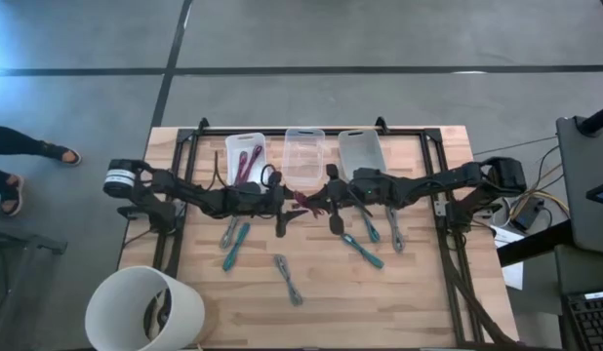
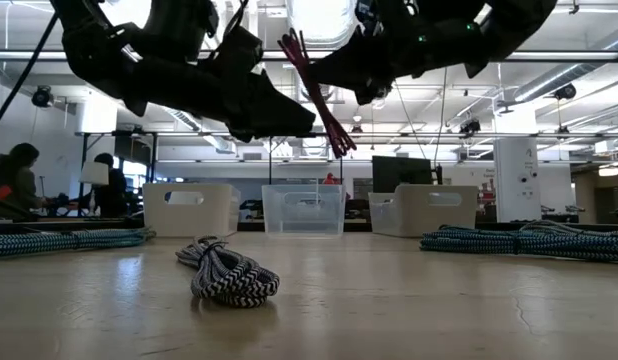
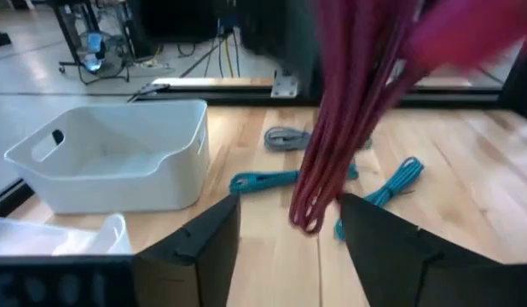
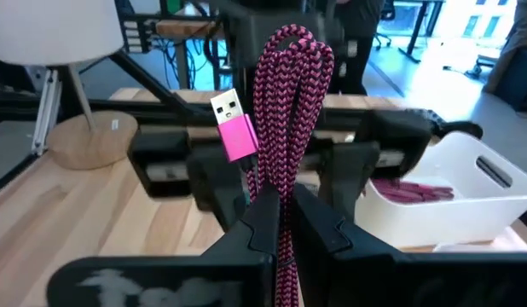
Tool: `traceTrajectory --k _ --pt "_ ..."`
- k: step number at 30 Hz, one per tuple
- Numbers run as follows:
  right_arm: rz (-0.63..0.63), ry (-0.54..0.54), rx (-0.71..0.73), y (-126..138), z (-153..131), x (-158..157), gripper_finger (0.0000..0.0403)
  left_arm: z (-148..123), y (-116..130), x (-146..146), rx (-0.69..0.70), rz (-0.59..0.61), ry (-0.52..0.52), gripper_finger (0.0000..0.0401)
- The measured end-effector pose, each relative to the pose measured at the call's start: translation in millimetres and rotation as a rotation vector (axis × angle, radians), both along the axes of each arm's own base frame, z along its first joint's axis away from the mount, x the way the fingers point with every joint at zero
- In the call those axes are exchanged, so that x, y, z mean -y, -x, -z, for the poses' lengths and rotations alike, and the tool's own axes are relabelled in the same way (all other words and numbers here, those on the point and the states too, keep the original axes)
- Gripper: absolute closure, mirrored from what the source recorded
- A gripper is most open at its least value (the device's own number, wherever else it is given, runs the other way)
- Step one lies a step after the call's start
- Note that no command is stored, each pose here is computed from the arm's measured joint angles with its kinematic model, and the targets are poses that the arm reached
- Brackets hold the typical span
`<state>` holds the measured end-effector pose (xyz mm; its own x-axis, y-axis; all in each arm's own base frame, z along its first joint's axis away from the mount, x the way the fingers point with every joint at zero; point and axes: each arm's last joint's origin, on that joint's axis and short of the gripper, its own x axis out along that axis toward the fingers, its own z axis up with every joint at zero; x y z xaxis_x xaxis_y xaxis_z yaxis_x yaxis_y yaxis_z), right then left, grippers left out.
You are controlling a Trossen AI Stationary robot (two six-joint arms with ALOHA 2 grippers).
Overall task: Pick & Place USB Port
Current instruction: Put the pink charger cable into the white bin
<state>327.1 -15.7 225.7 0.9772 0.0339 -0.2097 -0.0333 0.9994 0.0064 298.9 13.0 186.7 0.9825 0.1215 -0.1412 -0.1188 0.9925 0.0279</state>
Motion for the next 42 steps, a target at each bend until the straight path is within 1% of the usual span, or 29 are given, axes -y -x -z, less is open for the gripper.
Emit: traceTrajectory --k 4,13,16,20,25,27,30,33,36,42 --pt "0.0 0.005 -0.005 0 2 0 0.039 -5 0 1 0.031 0.023 0.002 0.0184" --pt "-0.006 0.045 0.03 -1 -2 1 0.039 -13 -6 1 0.058 0.027 -0.008 0.0185" --pt "-0.007 0.051 0.028 -2 -1 1 0.039 -17 -7 0 0.07 0.024 -0.01 0.0192" --pt "-0.003 0.052 0.028 -2 -1 1 0.039 -18 -8 0 0.072 0.017 -0.023 0.0227" --pt "0.009 0.051 0.027 -2 -1 1 0.039 -18 -8 0 0.071 0.014 -0.029 0.0297" --pt "0.028 0.03 0.024 -1 -1 2 0.0386 -17 -8 0 0.068 0.012 -0.03 0.0325" --pt "0.039 0.017 0.02 -1 -1 2 0.0368 -17 -8 0 0.064 0.01 -0.03 0.036" --pt "0.039 0.017 0.019 -1 0 2 0.034 -17 -8 0 0.059 0.01 -0.03 0.0381" --pt "0.04 0.013 0.014 -1 0 2 0.0312 -16 -8 0 0.057 0.011 -0.03 0.0385" --pt "0.042 0.002 0.012 -1 -1 2 0.0269 -13 -7 0 0.026 0.008 -0.007 0.0375"
